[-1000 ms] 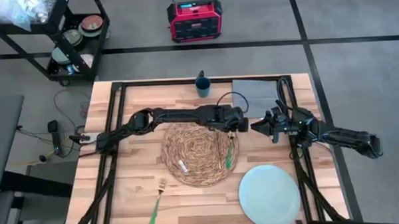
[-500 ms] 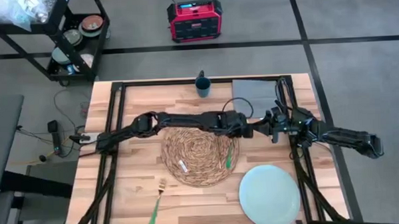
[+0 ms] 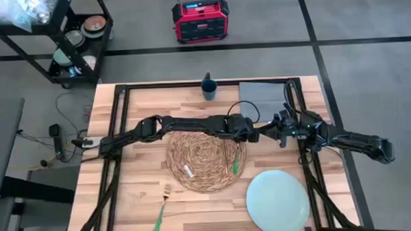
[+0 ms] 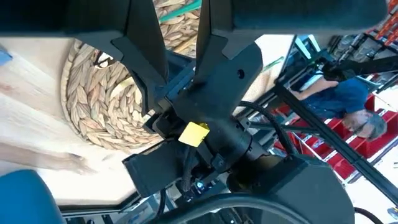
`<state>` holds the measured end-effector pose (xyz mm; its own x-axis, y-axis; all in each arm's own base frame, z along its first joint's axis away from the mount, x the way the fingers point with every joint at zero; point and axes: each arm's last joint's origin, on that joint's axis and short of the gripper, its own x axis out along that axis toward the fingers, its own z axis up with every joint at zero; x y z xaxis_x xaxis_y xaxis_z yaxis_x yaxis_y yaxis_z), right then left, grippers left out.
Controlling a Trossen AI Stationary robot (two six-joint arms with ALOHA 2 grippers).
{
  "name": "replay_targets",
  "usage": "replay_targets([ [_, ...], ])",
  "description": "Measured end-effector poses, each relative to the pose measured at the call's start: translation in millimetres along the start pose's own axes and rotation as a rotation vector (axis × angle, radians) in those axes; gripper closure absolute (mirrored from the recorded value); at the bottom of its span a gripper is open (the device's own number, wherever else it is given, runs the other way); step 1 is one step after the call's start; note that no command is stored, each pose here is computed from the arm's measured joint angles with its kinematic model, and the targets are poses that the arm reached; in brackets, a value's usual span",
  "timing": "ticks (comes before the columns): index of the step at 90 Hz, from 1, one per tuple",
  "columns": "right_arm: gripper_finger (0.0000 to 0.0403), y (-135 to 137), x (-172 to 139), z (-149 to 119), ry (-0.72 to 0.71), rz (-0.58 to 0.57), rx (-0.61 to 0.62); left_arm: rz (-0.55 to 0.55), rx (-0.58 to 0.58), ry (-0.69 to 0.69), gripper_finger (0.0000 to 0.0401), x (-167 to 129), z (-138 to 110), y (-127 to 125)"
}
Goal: Set table place
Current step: Put the green spoon on the brown tablemat to the right of the gold table knife
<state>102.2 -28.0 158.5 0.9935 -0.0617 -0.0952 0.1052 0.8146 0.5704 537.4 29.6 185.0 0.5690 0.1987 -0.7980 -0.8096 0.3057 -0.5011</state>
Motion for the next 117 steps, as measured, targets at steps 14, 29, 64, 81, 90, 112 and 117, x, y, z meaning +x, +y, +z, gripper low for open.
replay_targets([
  [14,0.0332,0,0,0,0.000,-0.001,0.001,0.019,0.012,-0.001,0.0401,0,1,2],
  [29,0.0332,0,0,0,-0.001,0.003,0.003,0.056,0.073,0.012,0.0401,-8,4,4],
  [64,0.0355,-7,5,-6,0.056,-0.108,0.102,0.391,0.317,-0.066,0.0401,-125,38,16],
  [81,0.0401,-19,13,-17,0.273,-0.318,0.132,0.573,0.370,-0.137,0.0401,-187,47,33],
  [90,0.0402,-21,18,-18,0.333,-0.403,0.135,0.540,0.380,-0.168,0.0401,-207,49,34],
  [112,0.0403,-14,43,-4,0.374,-0.405,0.082,0.531,0.385,-0.239,0.0401,-232,54,36],
  [117,0.0403,-14,49,-3,0.375,-0.407,0.081,0.531,0.391,-0.238,0.0401,-232,54,36],
])
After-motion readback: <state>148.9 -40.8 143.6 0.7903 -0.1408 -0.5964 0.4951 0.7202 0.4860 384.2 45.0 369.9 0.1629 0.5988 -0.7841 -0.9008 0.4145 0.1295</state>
